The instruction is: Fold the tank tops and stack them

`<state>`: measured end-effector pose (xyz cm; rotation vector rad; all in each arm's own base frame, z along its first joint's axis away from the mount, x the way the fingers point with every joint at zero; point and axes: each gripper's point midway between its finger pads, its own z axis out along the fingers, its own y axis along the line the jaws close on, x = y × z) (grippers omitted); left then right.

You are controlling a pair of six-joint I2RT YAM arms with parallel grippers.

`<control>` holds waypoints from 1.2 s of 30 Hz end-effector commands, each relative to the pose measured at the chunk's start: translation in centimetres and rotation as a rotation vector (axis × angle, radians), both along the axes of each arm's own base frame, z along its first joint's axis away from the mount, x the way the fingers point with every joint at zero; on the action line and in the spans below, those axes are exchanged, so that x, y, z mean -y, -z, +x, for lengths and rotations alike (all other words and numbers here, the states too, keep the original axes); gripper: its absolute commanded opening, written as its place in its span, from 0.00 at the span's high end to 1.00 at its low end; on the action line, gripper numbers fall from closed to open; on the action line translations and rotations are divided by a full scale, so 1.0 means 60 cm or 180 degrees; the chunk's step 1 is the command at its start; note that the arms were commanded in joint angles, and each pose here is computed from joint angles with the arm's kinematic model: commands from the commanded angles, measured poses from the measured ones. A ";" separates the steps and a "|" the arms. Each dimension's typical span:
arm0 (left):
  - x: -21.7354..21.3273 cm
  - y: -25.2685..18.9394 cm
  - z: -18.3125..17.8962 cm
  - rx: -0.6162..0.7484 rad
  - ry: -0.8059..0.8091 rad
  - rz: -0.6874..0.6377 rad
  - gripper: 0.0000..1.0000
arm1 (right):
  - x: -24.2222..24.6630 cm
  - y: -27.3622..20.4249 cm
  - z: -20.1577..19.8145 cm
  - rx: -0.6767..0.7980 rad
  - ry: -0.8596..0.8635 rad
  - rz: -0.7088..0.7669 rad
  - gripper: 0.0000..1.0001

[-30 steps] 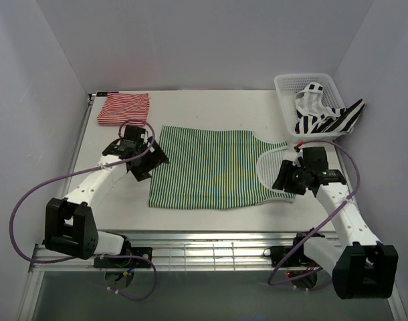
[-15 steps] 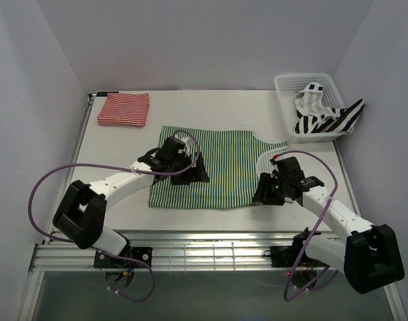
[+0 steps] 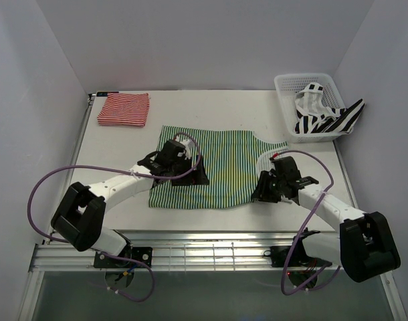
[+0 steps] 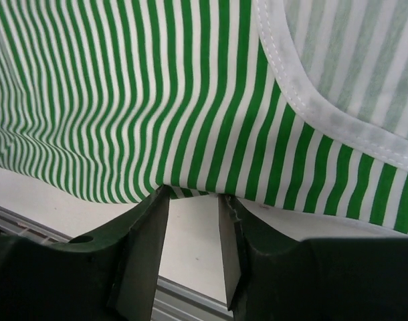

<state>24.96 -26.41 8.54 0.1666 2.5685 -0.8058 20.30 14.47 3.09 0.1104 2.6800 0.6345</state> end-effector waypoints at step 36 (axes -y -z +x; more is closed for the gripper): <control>0.298 0.048 -0.076 0.1480 0.2304 0.0327 0.27 | 0.136 -0.082 0.009 0.0513 0.0959 -0.0195 0.10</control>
